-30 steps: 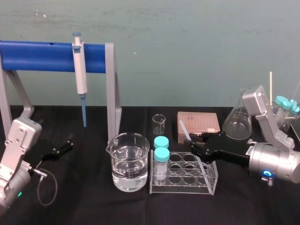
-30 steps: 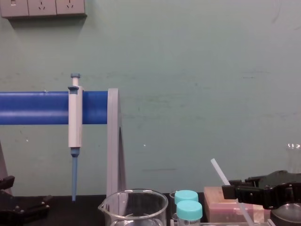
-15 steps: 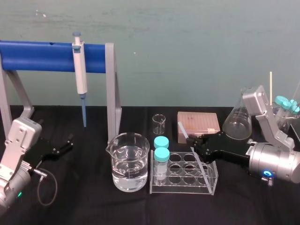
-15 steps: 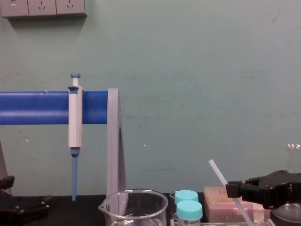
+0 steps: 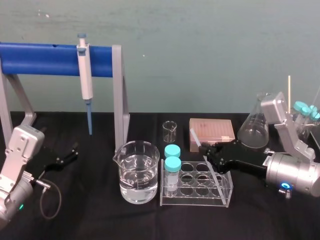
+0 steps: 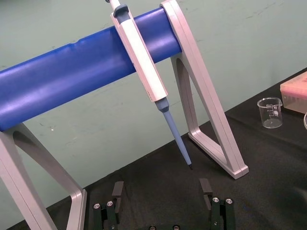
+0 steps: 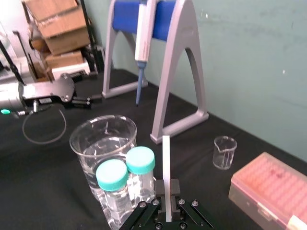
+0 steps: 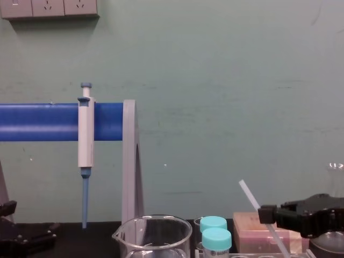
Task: Pick up the stirring rod with one hand, then place it down.
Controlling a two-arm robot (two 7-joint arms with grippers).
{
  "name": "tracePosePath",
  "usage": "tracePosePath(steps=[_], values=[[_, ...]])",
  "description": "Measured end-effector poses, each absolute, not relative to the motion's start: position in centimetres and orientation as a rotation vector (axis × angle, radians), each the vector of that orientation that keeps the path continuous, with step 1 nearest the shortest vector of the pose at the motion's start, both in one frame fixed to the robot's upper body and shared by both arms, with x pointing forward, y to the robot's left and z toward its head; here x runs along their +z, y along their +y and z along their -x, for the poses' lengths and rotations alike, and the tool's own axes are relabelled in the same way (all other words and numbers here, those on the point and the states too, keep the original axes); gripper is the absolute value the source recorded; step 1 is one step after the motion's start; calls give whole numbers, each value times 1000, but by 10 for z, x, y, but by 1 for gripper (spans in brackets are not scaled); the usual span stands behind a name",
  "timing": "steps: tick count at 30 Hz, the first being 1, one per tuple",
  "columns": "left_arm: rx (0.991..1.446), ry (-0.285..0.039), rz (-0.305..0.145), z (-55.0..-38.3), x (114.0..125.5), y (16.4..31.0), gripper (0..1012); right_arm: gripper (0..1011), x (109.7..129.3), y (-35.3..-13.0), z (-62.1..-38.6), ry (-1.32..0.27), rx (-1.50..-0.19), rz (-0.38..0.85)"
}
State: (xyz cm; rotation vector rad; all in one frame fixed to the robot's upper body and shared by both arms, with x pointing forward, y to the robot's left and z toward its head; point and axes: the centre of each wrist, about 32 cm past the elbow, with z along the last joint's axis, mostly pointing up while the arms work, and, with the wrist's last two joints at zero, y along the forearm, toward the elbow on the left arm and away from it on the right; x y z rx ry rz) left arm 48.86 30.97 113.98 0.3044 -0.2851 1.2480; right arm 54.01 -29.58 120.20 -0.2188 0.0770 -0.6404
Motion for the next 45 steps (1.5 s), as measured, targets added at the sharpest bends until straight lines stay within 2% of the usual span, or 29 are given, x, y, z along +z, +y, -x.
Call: tracePosePath(steps=[10,32,36,45], values=[[1248,-285,-305,-489,1140,310,1000,62,1192,-299,-530,26,-648,123],[1248,-285,-304,-489,1140,310,1000,62,1185,-305,-506,-95,-696,-37],[1248,-285,-304,-489,1140,310,1000,62,1187,-307,-505,-111,-709,-77],[1248,-285,-304,-489,1140,310,1000,62,1213,-316,-510,-189,-698,-161]])
